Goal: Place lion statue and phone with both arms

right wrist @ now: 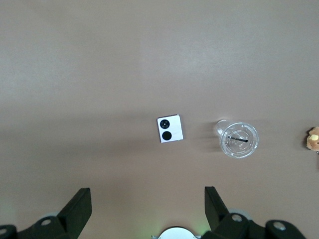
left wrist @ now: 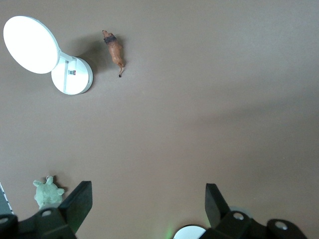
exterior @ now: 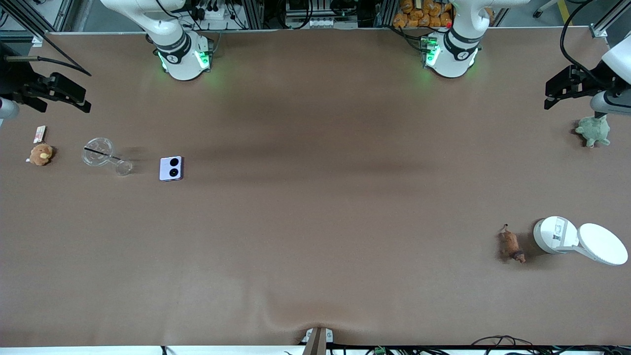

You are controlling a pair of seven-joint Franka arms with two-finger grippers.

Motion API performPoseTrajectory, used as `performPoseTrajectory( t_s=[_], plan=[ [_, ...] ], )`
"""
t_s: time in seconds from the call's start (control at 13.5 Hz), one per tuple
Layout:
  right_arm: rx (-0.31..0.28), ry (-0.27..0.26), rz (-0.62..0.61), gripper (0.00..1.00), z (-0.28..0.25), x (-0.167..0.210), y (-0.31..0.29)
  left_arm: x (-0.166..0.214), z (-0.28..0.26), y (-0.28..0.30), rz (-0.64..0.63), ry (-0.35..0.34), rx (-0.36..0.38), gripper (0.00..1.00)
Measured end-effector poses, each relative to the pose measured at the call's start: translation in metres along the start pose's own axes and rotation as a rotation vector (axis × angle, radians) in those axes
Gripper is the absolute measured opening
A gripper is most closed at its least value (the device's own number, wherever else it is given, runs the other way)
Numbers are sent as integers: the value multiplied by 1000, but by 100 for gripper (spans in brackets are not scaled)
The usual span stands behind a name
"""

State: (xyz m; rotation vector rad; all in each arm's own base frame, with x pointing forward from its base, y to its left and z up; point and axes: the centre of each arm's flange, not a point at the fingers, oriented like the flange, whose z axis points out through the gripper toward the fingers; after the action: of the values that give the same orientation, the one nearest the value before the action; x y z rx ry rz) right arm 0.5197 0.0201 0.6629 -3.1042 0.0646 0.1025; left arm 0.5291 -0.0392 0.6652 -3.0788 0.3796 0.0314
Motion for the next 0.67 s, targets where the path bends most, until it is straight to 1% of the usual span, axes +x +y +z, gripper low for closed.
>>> performPoseTrajectory(
  t_s=[0.67],
  plan=[
    [0,-1,-4,100,0,0,0,0,1,-5,-9,-3,-1,100]
  ],
)
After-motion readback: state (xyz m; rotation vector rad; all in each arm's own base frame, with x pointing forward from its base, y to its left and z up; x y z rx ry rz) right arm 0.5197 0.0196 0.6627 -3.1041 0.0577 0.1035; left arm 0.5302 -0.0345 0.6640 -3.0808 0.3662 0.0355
